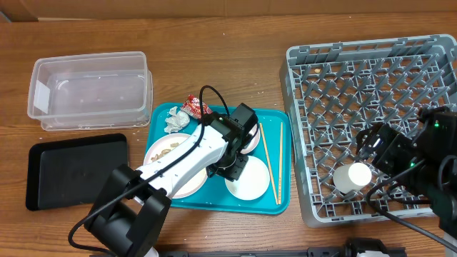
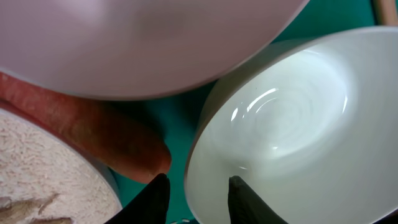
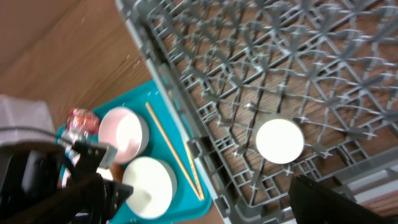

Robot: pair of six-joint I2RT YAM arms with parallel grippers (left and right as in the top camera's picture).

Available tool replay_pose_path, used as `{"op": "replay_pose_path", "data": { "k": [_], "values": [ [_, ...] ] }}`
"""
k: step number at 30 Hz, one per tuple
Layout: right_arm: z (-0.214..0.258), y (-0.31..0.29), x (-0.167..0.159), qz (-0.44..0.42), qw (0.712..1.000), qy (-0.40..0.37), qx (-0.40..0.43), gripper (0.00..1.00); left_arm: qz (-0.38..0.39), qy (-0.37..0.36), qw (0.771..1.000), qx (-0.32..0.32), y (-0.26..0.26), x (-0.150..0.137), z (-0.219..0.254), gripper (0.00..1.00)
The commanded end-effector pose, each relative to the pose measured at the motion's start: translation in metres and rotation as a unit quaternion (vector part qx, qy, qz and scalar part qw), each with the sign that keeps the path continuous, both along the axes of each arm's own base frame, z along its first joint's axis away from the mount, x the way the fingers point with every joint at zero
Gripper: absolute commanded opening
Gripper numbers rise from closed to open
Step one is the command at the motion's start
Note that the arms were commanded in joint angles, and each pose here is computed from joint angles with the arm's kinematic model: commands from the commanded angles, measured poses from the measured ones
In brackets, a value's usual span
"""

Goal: Sort waste into correct bins and load items into the dishwasher

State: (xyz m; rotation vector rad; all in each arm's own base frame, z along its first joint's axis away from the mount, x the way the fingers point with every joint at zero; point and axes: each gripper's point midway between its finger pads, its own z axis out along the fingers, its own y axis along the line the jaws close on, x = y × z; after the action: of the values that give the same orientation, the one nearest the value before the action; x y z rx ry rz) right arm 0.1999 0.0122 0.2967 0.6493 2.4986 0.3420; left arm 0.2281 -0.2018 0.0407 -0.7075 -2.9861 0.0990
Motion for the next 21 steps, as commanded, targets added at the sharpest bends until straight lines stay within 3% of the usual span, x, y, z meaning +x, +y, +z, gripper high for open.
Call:
{"op": "replay_pose_path", "data": {
  "k": [1, 3, 4, 5, 8, 15, 21],
  "values": [
    [-0.001, 0.020, -0.002, 0.089, 0.996, 0.001, 0.016, 0.96, 0.022, -0.018, 1.000, 0.009, 0.006, 0.008, 0.016, 0.38],
    [-0.010, 0.024, -0.006, 0.109, 0.994, 0.021, 0.019, 0.94, 0.033, -0.043, 0.999, 0.000, 0.005, 0.019, 0.039, 0.45],
    [-0.014, 0.024, -0.007, 0.114, 0.993, 0.031, 0.018, 0.93, 0.035, -0.056, 0.998, -0.009, 0.003, 0.024, 0.052, 0.50],
    [-0.020, 0.024, -0.010, 0.126, 0.991, 0.046, 0.014, 0.91, 0.040, -0.082, 0.995, -0.027, 0.001, 0.032, 0.081, 0.63],
    [-0.020, 0.025, -0.012, 0.150, 0.988, 0.041, -0.001, 0.91, 0.049, -0.129, 0.990, -0.040, 0.006, 0.043, 0.127, 0.75],
    [-0.015, 0.036, -0.014, 0.189, 0.982, 0.023, 0.013, 0.95, 0.132, -0.208, 0.968, -0.040, 0.056, 0.052, 0.222, 0.78],
    [-0.013, 0.044, -0.015, 0.213, 0.977, 0.016, 0.018, 0.94, 0.267, -0.276, 0.920, -0.073, 0.123, 0.048, 0.288, 0.84]
  ]
}}
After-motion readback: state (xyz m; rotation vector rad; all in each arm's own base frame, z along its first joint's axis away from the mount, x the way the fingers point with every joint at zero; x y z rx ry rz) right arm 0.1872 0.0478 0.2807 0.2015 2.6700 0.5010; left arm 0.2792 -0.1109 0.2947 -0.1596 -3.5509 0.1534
